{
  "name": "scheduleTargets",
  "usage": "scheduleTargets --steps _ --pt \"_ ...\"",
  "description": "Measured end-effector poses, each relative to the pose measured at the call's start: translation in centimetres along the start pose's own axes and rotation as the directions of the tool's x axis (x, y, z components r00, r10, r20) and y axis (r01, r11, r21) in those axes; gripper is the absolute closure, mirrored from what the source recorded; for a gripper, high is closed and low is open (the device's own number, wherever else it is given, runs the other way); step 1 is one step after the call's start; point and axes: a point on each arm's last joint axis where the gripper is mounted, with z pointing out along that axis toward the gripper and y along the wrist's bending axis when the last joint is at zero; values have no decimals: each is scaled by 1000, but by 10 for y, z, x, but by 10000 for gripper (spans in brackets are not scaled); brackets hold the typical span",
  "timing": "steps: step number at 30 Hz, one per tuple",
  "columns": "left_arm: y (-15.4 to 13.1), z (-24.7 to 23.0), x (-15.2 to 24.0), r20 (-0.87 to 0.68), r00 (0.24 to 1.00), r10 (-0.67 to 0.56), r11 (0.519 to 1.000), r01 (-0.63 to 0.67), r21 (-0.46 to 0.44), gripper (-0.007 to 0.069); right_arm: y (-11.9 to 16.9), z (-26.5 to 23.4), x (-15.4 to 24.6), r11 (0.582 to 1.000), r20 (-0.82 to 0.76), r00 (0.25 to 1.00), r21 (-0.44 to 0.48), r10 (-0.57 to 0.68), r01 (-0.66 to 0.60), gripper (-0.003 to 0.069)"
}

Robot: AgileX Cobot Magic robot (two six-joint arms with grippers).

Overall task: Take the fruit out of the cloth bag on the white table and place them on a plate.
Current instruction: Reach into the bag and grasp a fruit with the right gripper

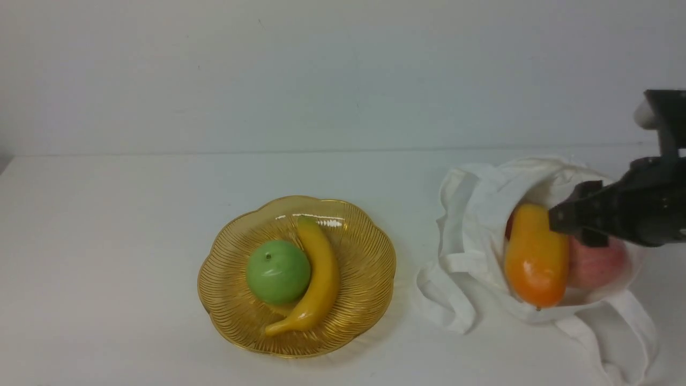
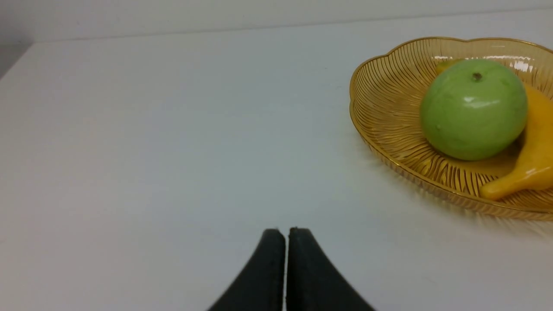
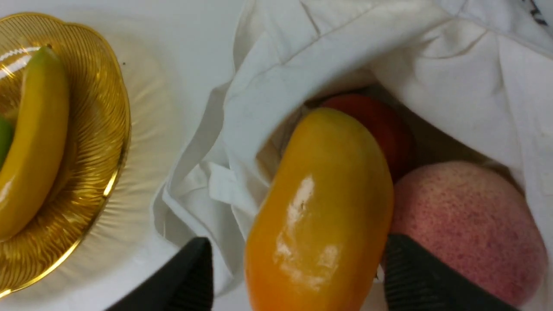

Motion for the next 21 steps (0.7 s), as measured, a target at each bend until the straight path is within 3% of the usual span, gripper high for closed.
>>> scheduleTargets --steps 3,6,13,17,21 --pt "0 0 0 0 1000 0 1000 0 0 633 0 19 3 1000 -43 999 3 -5 5 57" --pt "0 0 0 0 1000 0 1000 0 0 633 -2 38 8 1000 -93 996 15 -7 8 -5" --pt "0 0 0 0 1000 0 1000 0 0 633 -7 59 13 999 -128 992 40 15 -10 -20" --pt "0 0 0 0 1000 0 1000 0 0 633 -8 65 11 998 -101 994 48 38 -34 11" --pt "0 0 0 0 1000 0 1000 0 0 633 -8 65 10 997 -95 993 50 64 -60 186"
